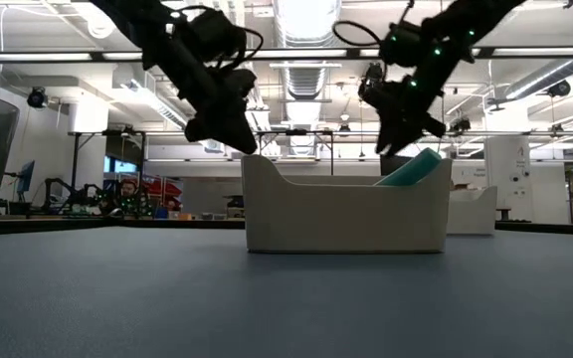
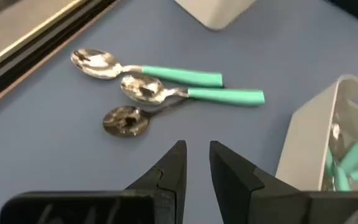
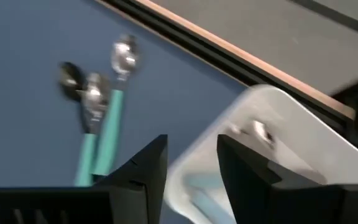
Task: Sort silverware by color (type)
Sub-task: Put the green spoon into the gray bin
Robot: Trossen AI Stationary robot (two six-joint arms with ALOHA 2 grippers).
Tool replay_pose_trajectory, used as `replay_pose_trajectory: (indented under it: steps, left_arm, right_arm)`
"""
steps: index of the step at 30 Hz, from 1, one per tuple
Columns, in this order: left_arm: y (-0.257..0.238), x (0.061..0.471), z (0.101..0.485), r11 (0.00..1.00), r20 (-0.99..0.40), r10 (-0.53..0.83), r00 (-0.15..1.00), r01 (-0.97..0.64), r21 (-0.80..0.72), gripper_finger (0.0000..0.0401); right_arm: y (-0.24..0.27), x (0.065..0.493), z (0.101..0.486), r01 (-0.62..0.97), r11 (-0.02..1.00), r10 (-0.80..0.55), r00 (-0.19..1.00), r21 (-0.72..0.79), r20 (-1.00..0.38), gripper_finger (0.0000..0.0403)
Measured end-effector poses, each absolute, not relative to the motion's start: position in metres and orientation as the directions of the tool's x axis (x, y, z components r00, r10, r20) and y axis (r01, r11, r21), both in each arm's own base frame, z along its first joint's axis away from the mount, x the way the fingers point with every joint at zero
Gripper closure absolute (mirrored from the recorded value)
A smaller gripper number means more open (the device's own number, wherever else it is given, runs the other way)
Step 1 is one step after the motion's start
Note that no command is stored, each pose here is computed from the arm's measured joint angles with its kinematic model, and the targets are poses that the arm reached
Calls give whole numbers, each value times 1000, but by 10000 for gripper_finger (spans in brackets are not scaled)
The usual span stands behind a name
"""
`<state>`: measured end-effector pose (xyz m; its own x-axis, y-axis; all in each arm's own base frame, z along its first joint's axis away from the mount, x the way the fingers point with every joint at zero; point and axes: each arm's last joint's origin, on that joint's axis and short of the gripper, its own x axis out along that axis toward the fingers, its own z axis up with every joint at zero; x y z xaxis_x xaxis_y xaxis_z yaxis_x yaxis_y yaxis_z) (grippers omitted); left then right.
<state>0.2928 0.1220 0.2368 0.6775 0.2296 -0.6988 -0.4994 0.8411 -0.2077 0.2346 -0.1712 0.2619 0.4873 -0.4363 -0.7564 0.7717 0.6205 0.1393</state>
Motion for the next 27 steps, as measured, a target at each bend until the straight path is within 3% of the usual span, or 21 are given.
replay_pose_trajectory:
  steps: [4,7,12,20,27]
  left_arm:
    - [126,297,240,788,-692,271,670,-567,-240,348]
    - [129,300,253,726,-669,331,665,-633,-270,348]
    - [135,300,277,656,-661,492,566,-741,-146,348]
    - [133,280,300,587,-776,547,313,-805,89,348]
    - [136,258,305,605,-781,567,264,-776,177,348]
  right_arm:
    - [-177,260,265,754,638,-413,506,156,-758,280]
    - [-185,280,263,700,680,-324,552,217,-768,280]
    - [-199,312,248,656,718,-252,555,231,-793,282]
    - [-213,340,209,669,674,-76,484,313,-872,282]
    - [-214,361,188,704,629,-47,458,329,-888,282]
